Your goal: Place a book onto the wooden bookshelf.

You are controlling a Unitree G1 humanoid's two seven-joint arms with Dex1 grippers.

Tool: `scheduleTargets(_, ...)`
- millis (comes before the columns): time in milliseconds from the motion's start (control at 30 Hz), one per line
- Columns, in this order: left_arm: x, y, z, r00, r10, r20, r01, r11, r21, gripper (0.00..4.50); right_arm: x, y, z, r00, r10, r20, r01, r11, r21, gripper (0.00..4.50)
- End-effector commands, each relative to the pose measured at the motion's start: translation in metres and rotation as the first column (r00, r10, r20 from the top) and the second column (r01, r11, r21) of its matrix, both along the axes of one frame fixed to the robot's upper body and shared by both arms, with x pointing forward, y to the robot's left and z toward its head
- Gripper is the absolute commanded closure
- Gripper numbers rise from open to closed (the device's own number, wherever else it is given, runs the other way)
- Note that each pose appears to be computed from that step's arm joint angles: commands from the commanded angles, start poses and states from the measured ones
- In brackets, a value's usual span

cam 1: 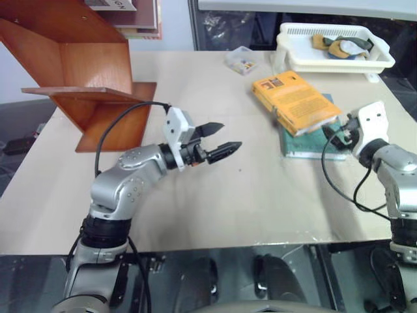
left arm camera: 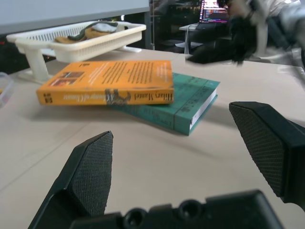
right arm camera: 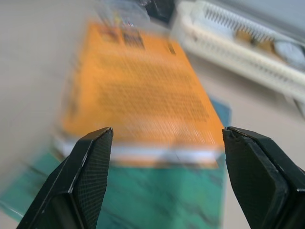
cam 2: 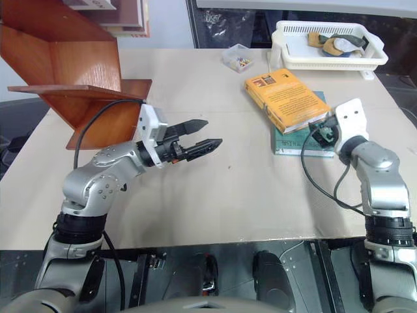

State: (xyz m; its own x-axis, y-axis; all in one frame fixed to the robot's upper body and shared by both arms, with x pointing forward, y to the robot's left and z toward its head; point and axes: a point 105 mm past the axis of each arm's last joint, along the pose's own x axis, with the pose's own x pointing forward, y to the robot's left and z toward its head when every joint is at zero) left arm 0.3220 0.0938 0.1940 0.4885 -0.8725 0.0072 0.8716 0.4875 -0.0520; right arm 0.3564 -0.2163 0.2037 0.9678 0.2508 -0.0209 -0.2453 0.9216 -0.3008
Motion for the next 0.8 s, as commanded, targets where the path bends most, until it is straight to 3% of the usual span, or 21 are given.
scheduleTargets(33, 0.001, 0.0, 0.013, 0.998, -0.015, 0.06, 0.015, 1.0, 0.002, 0.0, -0.013, 0.014, 0.011, 1.0, -0.013, -0.015, 0.014, 0.995, 0.102, 0.74)
scheduleTargets(200, -0.004, 0.001, 0.013, 0.998, -0.02, 0.068, 0.019, 1.0, 0.005, 0.0, -0.022, 0.035, -0.006, 0.992, 0.007, -0.123, 0.026, 0.964, 0.266, 0.74)
scheduleTargets(467, -0.013, 0.003, 0.014, 0.996, -0.02, 0.081, 0.019, 1.0, 0.012, 0.0, -0.013, 0.042, -0.032, 0.981, -0.058, -0.183, 0.112, 0.946, 0.303, 0.74)
scheduleTargets(533, -0.025, 0.002, 0.017, 0.992, -0.079, 0.101, 0.078, 0.997, 0.014, 0.0, -0.007, 0.044, -0.038, 0.98, -0.059, -0.189, 0.115, 0.946, 0.303, 1.28)
scheduleTargets(800, -0.034, 0.007, 0.017, 0.986, -0.116, 0.12, 0.112, 0.993, 0.045, 0.0, 0.006, 0.052, -0.043, 0.983, -0.035, -0.18, 0.089, 0.949, 0.301, 1.28)
